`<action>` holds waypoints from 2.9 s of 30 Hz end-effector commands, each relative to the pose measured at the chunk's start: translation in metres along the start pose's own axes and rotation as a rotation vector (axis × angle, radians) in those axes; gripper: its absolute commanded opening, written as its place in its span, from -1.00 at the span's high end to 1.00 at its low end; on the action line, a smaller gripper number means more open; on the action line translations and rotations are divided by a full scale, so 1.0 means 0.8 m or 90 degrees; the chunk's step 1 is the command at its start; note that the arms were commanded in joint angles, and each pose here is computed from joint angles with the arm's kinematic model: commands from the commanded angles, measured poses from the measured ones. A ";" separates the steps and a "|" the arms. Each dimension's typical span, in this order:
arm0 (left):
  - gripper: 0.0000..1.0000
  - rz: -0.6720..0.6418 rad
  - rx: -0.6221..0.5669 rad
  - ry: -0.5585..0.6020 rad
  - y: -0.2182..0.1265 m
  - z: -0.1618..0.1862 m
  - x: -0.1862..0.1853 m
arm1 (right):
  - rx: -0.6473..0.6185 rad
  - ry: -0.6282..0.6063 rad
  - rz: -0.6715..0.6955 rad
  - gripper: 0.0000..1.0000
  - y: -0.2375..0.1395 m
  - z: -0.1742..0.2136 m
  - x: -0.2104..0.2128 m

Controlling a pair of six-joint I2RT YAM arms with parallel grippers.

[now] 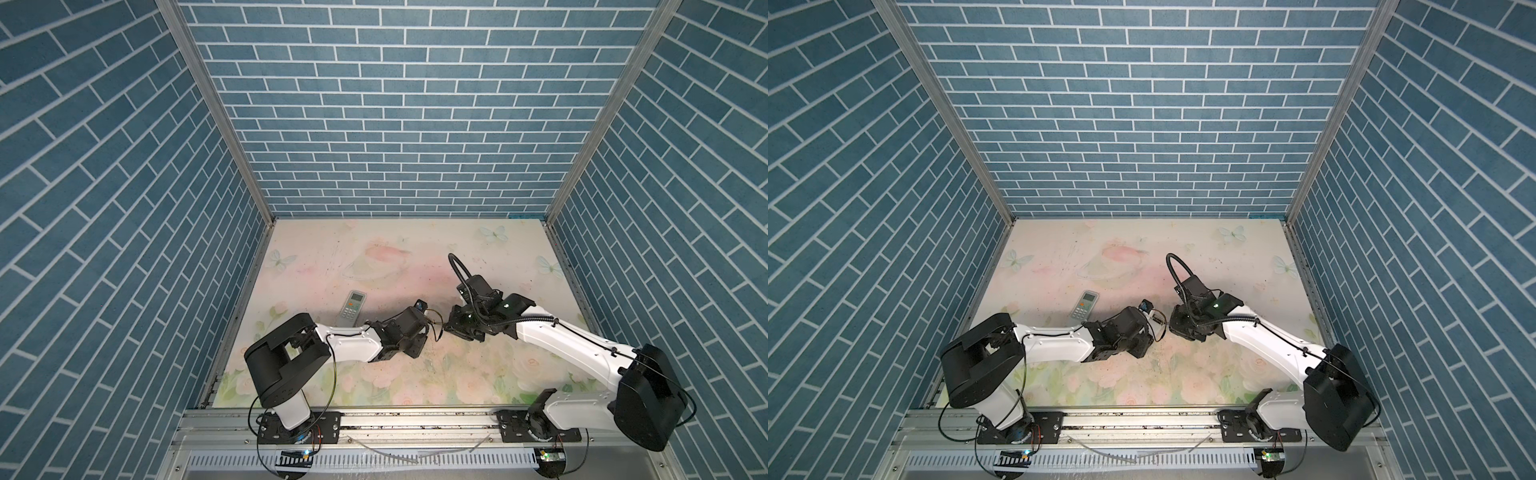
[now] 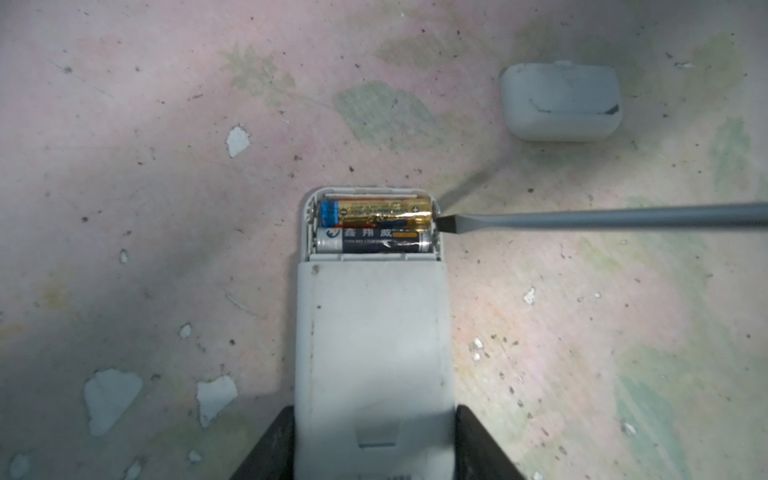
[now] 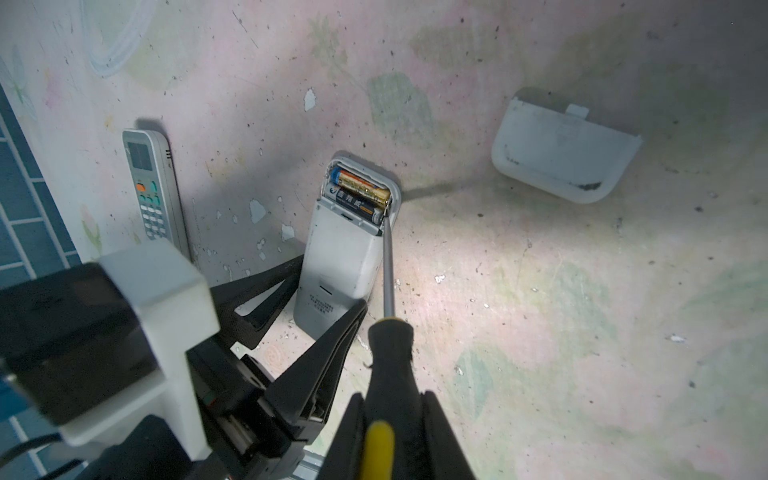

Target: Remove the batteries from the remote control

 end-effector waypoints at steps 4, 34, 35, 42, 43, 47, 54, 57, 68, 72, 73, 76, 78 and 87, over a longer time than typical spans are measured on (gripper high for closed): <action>0.46 -0.036 0.161 0.005 0.012 0.061 0.019 | 0.016 0.051 0.096 1.00 -0.003 0.005 -0.023; 0.49 -0.029 0.165 0.029 0.016 0.062 0.015 | -0.048 -0.056 -0.164 1.00 -0.001 -0.019 0.033; 0.49 -0.029 0.165 0.029 0.016 0.062 0.015 | -0.052 -0.063 -0.171 1.00 -0.003 -0.020 0.036; 0.49 -0.028 0.166 0.033 0.016 0.062 0.015 | -0.065 -0.087 -0.193 1.00 -0.022 -0.024 0.048; 0.49 -0.029 0.167 0.032 0.016 0.062 0.015 | -0.066 -0.089 -0.194 1.00 -0.024 -0.025 0.049; 0.50 -0.028 0.167 0.033 0.016 0.062 0.015 | -0.068 -0.092 -0.192 1.00 -0.031 -0.024 0.050; 0.50 -0.027 0.166 0.033 0.016 0.062 0.015 | -0.071 -0.092 -0.182 1.00 -0.035 -0.024 0.048; 0.50 -0.027 0.166 0.033 0.016 0.062 0.014 | -0.072 -0.089 -0.169 1.00 -0.034 -0.023 0.045; 0.50 -0.048 0.177 0.076 0.014 0.061 0.018 | -0.059 -0.082 -0.049 1.00 -0.046 -0.014 0.013; 0.50 -0.065 0.187 0.128 0.010 0.057 0.020 | -0.052 -0.126 -0.037 1.00 -0.065 -0.021 0.004; 0.49 -0.063 0.188 0.142 0.009 0.056 0.019 | -0.052 -0.144 -0.039 1.00 -0.072 -0.023 0.003; 0.47 -0.050 0.189 0.187 0.007 0.053 0.017 | -0.032 -0.184 -0.035 1.00 -0.087 -0.026 0.000; 0.49 -0.041 0.191 0.210 0.006 0.051 0.015 | -0.023 -0.207 -0.021 1.00 -0.094 -0.026 0.000; 0.57 -0.034 0.197 0.262 0.010 0.045 0.011 | 0.035 -0.247 -0.012 1.00 -0.087 -0.018 -0.007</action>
Point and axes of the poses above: each gripper's point midway between its finger pads, its own y axis out along the fingers, its own x axis along the line the jaws close on, z = x × y, the point moved 9 cm from there along -y, back along the fingers, and after that the axes turned 6 degrees about -y, right-handed, at the moved point
